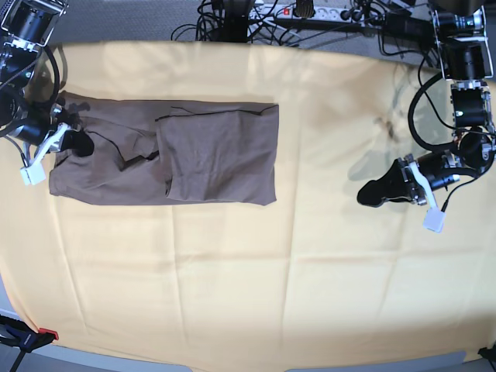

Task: Fold the T-shirt properly

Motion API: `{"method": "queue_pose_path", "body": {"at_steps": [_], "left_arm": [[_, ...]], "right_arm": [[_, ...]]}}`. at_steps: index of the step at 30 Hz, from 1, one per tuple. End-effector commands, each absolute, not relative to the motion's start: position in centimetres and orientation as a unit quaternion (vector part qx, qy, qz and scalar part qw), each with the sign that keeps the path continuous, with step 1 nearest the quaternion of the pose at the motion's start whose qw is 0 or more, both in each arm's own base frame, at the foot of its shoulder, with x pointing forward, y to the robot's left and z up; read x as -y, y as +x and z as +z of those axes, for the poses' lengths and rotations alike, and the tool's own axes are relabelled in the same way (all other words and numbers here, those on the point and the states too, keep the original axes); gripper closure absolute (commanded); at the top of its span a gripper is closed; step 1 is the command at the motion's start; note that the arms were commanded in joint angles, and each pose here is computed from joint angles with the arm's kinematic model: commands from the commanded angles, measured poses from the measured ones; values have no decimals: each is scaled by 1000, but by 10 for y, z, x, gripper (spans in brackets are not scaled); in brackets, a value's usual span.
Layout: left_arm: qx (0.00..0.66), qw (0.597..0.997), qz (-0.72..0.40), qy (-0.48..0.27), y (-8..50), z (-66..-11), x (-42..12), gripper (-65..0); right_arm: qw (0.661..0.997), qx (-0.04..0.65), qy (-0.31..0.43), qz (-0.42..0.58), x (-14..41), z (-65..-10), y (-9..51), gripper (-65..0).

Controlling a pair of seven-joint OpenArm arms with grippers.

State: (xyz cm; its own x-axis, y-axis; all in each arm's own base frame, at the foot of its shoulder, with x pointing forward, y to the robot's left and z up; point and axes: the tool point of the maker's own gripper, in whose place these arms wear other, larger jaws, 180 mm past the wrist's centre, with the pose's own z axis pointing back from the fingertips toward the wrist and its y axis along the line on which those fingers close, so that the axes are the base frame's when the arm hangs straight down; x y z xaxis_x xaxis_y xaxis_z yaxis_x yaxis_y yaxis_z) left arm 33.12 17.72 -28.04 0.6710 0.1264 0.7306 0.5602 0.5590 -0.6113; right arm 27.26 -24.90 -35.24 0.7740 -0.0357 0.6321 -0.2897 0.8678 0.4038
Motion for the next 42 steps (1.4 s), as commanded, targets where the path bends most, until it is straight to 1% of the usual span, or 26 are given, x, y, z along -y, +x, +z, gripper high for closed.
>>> {"method": "queue_pose_path", "body": {"at_steps": [1, 6, 8, 12, 16, 19, 23, 27, 31, 34, 39, 42], "left_arm": [[408, 784, -145, -445, 338, -261, -184, 0], [409, 785, -144, -443, 338, -260, -187, 0], [407, 786, -143, -443, 337, -262, -187, 0], [403, 788, -141, -444, 334, -266, -186, 0], [402, 788, -141, -444, 334, -266, -186, 0], [395, 793, -138, -443, 329, -272, -188, 0], [388, 796, -135, -444, 324, -277, -188, 0], [385, 798, -135, -444, 323, -278, -188, 0], [384, 799, -136, -443, 323, -279, -188, 0], [384, 798, -136, -443, 323, -279, -188, 0], [384, 799, -136, -443, 323, -279, -188, 0], [384, 799, -136, -443, 323, -279, -188, 0]], "right_arm": [[895, 365, 239, 88, 252, -328, 285, 0], [874, 411, 212, 148, 233, -288, 292, 0], [859, 431, 216, 170, 217, -271, 290, 0], [819, 464, 267, 206, 170, -244, 276, 0], [770, 500, 340, 205, 133, -220, 268, 0], [751, 508, 372, 200, 114, -216, 269, 0], [747, 485, 397, 223, 75, -224, 270, 0], [749, 469, 394, 251, 42, -234, 272, 0], [759, 461, 364, 282, 15, -248, 276, 0], [760, 458, 343, 309, -5, -256, 277, 0], [750, 467, 306, 355, -29, -263, 276, 0], [748, 457, 286, 388, -41, -270, 271, 0]]}}
